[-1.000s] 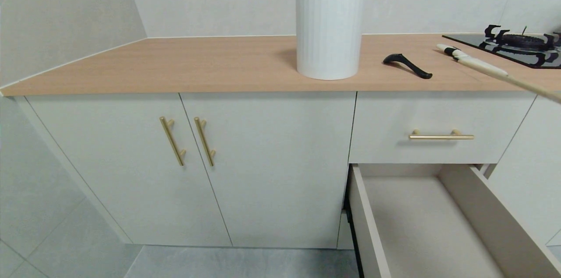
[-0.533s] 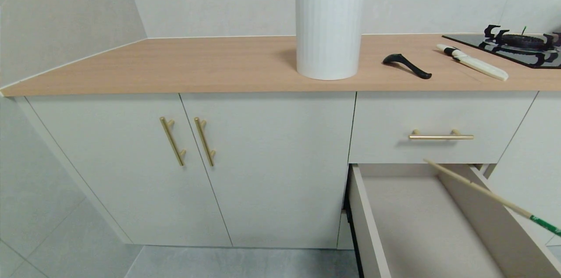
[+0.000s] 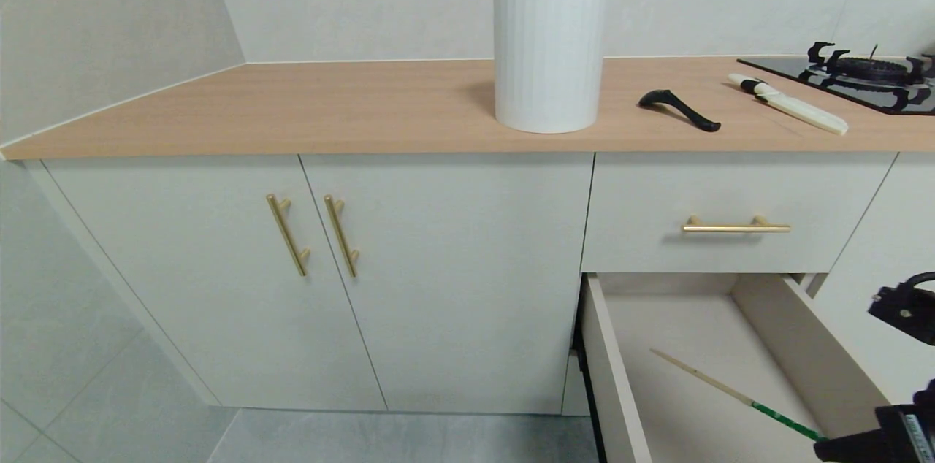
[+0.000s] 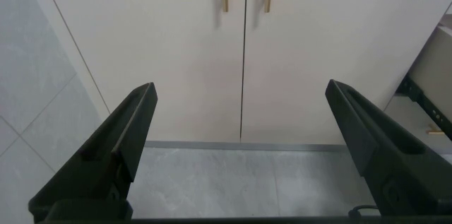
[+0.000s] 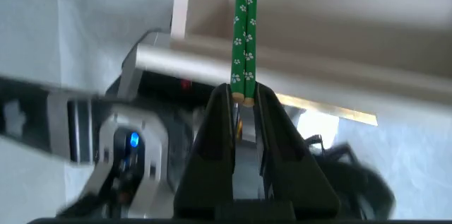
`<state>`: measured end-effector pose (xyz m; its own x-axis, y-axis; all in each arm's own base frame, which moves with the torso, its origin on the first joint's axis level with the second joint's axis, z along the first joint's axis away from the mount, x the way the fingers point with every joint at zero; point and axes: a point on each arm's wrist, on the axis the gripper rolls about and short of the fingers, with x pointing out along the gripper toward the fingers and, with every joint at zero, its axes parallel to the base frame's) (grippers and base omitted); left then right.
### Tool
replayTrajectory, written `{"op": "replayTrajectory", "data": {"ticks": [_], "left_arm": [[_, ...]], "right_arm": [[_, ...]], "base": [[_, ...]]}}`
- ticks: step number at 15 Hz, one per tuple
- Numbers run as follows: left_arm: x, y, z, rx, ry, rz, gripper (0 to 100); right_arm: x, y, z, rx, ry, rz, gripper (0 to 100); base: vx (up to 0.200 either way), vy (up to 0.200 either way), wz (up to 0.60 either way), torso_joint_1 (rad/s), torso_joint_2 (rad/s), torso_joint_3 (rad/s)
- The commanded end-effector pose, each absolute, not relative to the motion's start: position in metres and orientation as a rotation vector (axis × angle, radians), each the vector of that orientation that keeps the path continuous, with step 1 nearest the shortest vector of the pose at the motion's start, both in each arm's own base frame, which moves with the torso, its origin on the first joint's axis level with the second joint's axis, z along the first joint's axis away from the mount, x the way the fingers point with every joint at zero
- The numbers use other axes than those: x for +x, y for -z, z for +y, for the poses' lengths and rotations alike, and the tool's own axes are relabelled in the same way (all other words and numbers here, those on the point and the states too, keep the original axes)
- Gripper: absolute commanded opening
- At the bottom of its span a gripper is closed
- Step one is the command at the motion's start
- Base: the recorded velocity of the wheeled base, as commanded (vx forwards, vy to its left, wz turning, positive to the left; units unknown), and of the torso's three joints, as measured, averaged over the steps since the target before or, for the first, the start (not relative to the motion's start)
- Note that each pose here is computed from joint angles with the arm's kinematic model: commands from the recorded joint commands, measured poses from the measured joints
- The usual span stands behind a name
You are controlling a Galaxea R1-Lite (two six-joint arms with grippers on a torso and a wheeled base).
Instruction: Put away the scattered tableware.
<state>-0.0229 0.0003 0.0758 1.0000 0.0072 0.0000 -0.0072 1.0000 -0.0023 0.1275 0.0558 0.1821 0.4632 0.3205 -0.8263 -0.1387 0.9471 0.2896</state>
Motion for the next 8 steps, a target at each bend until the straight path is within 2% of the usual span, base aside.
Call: {"op": "replayTrajectory", "data": {"ticks": [1,8], "left_arm": [[-0.023,-0.076,0.0,-0.003,-0.008,0.0,100],[-0.023,-0.076,0.0,-0.003,-0.008,0.0,100]], "right_arm": [[0.165,-0.141,0.071,0.161,-0.244,1.185,0],[0.225,-0.096,0.093,0.08,-0.109,1.096,0]], "base": [[0.0,0.0,0.0,0.0,0.0,0.0],[0.0,0.0,0.0,0.0,0.0,0.0]]}}
